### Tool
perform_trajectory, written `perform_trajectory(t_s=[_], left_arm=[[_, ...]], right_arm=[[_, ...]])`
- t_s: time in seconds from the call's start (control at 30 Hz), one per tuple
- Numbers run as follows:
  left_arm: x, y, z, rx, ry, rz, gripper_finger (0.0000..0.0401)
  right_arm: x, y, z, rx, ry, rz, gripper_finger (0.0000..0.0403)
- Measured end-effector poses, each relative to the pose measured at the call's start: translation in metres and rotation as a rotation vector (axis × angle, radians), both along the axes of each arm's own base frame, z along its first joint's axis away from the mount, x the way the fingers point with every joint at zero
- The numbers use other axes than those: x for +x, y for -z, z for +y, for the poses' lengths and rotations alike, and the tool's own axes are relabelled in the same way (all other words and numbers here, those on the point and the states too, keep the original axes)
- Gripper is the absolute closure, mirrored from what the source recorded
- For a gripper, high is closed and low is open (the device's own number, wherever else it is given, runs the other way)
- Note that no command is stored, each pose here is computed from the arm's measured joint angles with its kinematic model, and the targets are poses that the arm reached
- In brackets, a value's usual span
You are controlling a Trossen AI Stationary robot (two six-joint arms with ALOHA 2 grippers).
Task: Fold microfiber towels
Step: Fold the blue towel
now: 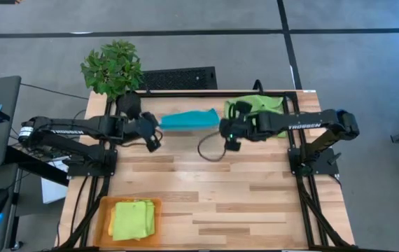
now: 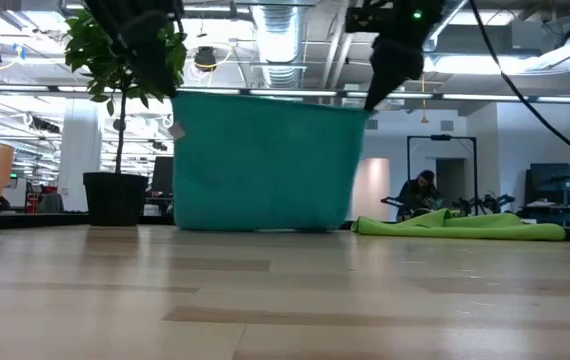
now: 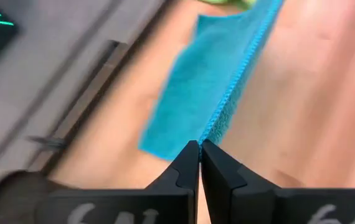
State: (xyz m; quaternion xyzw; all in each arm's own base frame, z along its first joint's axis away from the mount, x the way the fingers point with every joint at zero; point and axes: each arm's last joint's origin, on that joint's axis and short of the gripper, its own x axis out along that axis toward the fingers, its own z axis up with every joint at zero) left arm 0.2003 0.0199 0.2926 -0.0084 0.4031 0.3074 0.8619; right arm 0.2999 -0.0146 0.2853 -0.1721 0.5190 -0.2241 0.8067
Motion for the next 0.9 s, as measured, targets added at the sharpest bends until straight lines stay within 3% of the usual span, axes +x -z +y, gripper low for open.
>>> perform_trajectory(t_s=[0.2,0.67,0.9], left_arm=[[0.004,0.017,-0.027,-0.199,0.1,0.085,0.0401],[0.038,0.085,-0.082,-0.422,0.083,0.389,0.0401],[0.053,0.113,-0.098,-0.473,0.122,0.451,0.0401]], right_arm=[[-0.006,0.023,0.034,0.106,-0.037,0.009,0.0397],[-0.015,0.082,0.073,0.47,-0.194,-0.043,0.0397],[-0.019,0.094,0.072,0.484,-0.186,-0.042,0.0397]])
